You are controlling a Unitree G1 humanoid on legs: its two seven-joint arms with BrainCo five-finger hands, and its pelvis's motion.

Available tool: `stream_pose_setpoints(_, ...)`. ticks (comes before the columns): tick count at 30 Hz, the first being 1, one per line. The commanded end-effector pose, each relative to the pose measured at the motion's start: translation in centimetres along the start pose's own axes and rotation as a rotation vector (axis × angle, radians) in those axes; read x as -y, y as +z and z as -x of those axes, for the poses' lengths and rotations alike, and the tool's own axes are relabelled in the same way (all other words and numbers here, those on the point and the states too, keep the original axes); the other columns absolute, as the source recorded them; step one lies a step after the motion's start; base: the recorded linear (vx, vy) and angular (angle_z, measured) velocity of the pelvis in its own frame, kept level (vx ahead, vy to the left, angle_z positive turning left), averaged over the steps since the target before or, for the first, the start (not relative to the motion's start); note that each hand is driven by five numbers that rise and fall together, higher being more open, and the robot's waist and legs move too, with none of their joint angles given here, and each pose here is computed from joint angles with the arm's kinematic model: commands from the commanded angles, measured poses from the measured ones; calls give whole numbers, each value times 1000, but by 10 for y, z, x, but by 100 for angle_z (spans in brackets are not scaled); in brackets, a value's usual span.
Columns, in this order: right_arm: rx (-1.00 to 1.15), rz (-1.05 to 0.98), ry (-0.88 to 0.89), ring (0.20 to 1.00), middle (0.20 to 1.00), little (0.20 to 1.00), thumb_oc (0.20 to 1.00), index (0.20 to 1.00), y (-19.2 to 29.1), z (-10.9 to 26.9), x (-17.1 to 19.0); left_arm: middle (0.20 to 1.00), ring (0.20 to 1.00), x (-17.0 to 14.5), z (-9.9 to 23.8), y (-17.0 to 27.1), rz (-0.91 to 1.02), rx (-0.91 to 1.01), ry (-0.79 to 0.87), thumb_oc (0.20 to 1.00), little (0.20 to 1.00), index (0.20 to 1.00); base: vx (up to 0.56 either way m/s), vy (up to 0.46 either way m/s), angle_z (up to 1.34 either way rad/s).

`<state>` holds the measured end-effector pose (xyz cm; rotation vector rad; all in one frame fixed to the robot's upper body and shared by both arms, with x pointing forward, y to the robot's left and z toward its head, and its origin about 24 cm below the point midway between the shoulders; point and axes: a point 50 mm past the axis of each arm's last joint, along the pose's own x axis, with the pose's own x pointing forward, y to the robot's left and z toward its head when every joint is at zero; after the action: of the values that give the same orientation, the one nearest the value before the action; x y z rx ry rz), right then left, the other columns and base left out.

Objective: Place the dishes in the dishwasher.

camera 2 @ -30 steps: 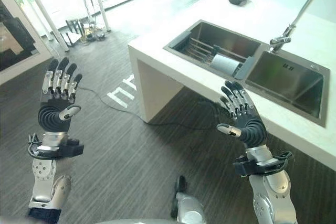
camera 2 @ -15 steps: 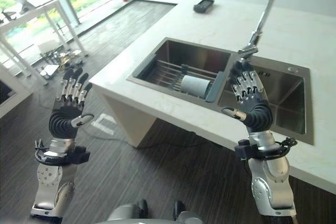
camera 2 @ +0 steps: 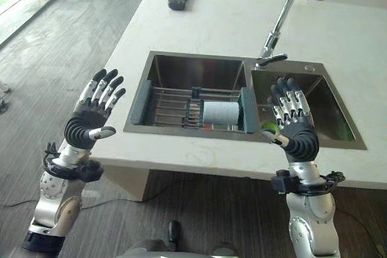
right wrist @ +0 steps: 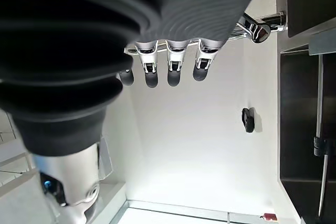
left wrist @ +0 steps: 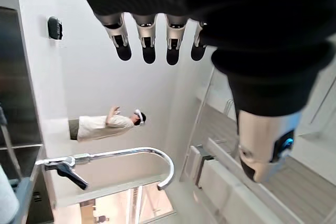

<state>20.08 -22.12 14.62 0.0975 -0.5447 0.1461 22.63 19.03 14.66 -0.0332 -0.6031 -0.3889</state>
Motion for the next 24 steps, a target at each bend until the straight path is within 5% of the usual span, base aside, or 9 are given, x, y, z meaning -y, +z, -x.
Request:
stream_pose_setpoints(1,102,62,10,1000,1000,1000,1000,1000,15,-15,2,1000,1000,3,-1,18,-15,99,-34,1000,1000,1000,69,117,-20)
stream_pose_setpoints(12,43,-9,120,1000,1000,1000,1000,1000,3,-25,-13,1000,1000,4,-6,36,-235,183,-44,1000,1000,1000,102,-82,-48)
stream_pose_setpoints(21,-8,-15,106,1000,1000,1000,1000,1000,-1,-17,-10,1000,1000,5,-2,35,-180,157,-30,1000,1000,1000,140,-252,-1)
stream_pose_setpoints(24,-9,37,116,1000,1000,1000,1000,1000,5,-21,-3,1000,1000,0,2,32,-336,104,9,1000,1000,1000,57,-22,5)
